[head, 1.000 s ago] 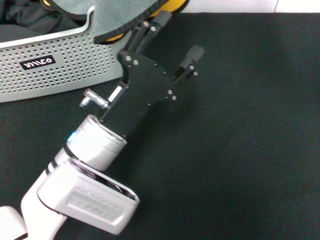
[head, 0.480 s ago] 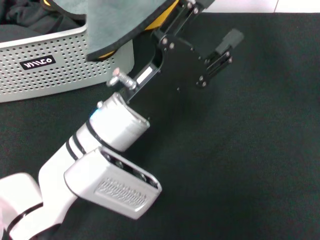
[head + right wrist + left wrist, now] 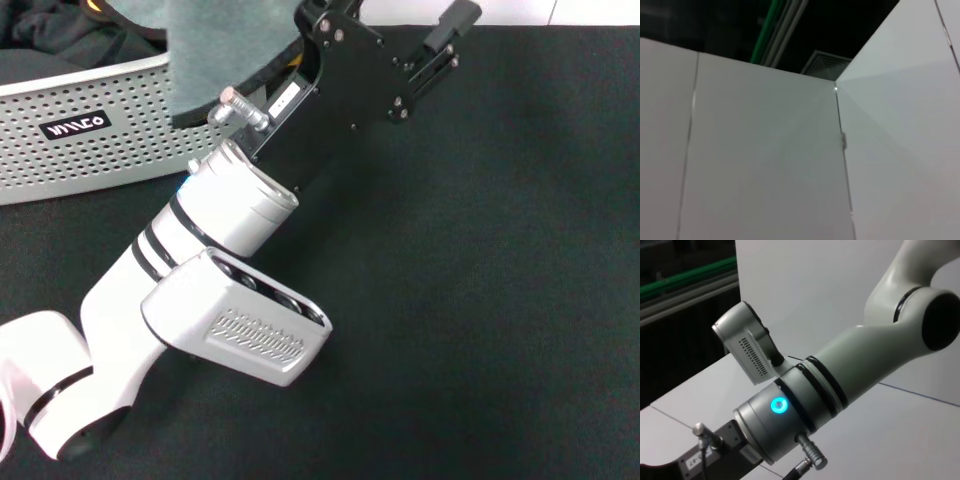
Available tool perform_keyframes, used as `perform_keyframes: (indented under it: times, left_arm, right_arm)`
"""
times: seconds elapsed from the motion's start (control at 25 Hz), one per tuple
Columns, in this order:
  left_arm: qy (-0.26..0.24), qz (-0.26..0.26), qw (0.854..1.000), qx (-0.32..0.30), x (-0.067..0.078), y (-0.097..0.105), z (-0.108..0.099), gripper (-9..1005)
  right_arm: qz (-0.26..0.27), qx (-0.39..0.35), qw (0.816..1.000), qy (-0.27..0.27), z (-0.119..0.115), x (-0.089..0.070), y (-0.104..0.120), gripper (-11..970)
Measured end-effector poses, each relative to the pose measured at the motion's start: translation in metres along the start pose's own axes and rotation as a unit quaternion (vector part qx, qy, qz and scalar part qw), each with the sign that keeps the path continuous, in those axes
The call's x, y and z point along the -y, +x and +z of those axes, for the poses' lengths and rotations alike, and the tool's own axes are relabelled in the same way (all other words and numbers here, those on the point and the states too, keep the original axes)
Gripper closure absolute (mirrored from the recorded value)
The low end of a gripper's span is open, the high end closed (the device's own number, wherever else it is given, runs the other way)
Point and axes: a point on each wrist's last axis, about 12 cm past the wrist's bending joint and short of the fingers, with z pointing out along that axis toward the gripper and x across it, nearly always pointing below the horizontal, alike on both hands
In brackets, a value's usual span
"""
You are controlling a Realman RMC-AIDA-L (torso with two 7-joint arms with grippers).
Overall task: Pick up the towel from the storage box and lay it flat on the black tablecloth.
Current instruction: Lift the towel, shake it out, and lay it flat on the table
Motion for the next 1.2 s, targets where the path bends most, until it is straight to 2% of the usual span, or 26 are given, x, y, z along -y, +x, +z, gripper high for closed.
perform_keyframes:
  times: [0.44, 0.68, 1.2]
  left_arm:
    - [0.027, 0.055, 0.998, -0.023, 0.004, 0.009, 0.001, 274]
    - [0.026, 0.080, 0.995, -0.050, 0.001, 0.019, -0.005, 277]
    - [0.009, 0.097, 0.990, -0.099, -0.008, 0.033, -0.017, 283]
  right_arm:
    - [0.025, 0.021, 0.999, -0.032, 0.001, -0.011, -0.001, 952]
    - [0.029, 0.029, 0.998, -0.041, -0.006, -0.015, -0.002, 952]
    - [0.040, 0.050, 0.997, -0.040, -0.022, -0.014, -0.005, 952]
